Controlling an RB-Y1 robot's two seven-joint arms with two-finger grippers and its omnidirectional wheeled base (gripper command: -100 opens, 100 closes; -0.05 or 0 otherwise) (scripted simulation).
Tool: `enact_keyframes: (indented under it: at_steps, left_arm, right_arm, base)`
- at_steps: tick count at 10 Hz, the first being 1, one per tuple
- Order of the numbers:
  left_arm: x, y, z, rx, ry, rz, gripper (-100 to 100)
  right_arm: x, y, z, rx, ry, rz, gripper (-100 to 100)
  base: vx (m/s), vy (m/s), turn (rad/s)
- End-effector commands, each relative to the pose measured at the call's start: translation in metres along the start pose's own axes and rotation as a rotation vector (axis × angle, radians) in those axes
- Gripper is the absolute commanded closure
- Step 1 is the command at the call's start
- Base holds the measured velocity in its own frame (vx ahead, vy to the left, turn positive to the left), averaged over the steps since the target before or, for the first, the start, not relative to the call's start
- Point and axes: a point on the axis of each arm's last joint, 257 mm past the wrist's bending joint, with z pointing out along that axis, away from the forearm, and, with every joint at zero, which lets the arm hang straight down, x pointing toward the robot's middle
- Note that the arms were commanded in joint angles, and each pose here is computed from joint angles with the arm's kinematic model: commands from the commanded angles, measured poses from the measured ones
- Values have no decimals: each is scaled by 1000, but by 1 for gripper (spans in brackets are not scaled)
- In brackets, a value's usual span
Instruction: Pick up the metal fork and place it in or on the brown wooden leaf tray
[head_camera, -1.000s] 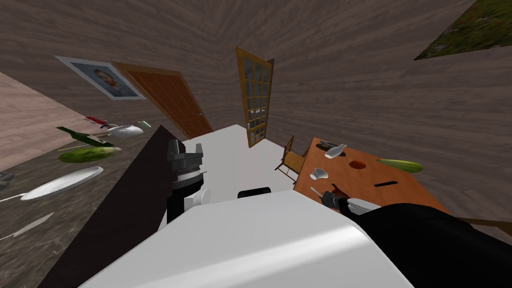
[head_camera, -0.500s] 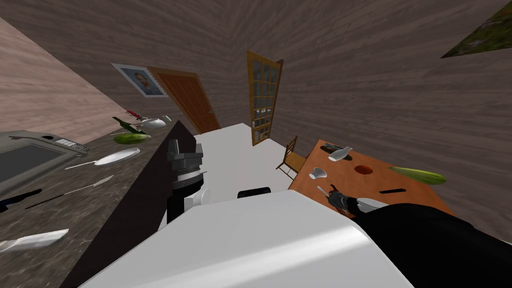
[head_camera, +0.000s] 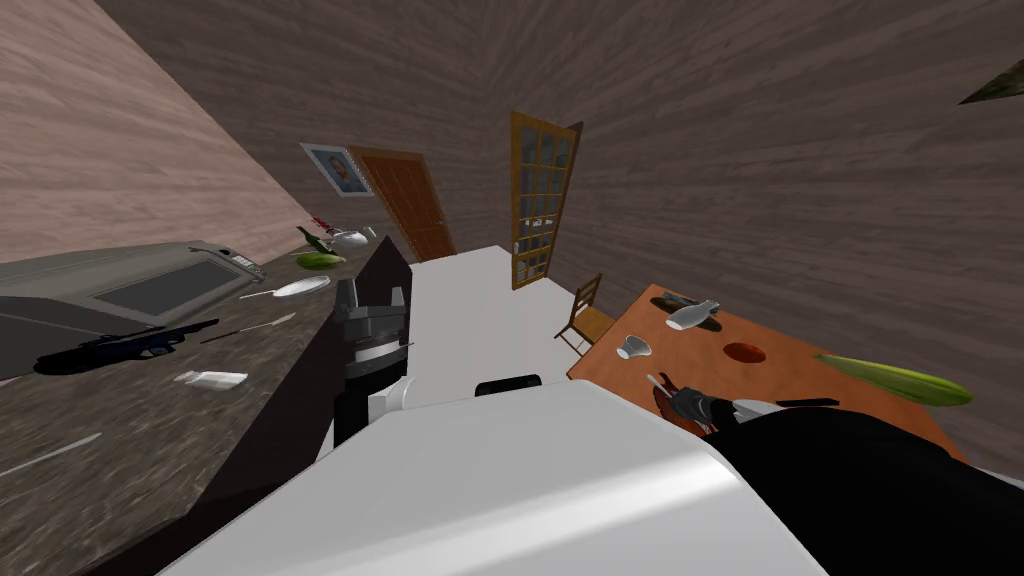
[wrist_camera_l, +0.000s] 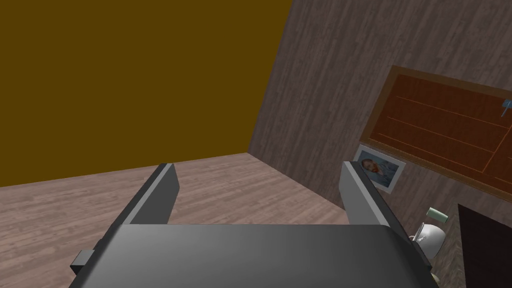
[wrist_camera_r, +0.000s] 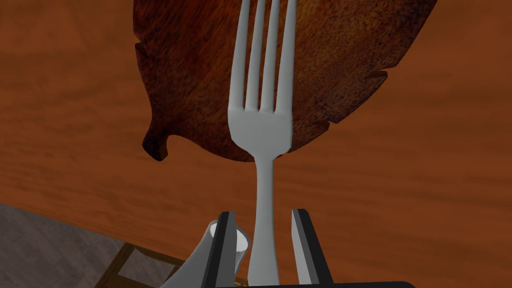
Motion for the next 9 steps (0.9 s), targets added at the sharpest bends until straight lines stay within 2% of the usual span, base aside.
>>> enact_keyframes:
  at_steps: [1,4,5,6,9]
  left_arm:
    - [0,0,0,0,0,0,0]
    - [0,0,0,0,0,0,0]
    - [0,0,0,0,0,0,0]
    - [0,0,0,0,0,0,0]
    - [0,0,0,0,0,0,0]
  right_arm:
    - [12,-3,-5,-4,15,19,100]
    - [34,-4,-8,-7,41,69,100]
    - [31,-4,-7,-6,36,59,100]
    - [32,-4,-7,-6,36,60,-100]
    - [32,-4,-7,-6,37,60,-100]
  base:
    - [-172,-80,263]
    - [-154,-101,232]
    - [-72,-61,54]
    - [-13,-12,-9]
    - [-2,-2,0]
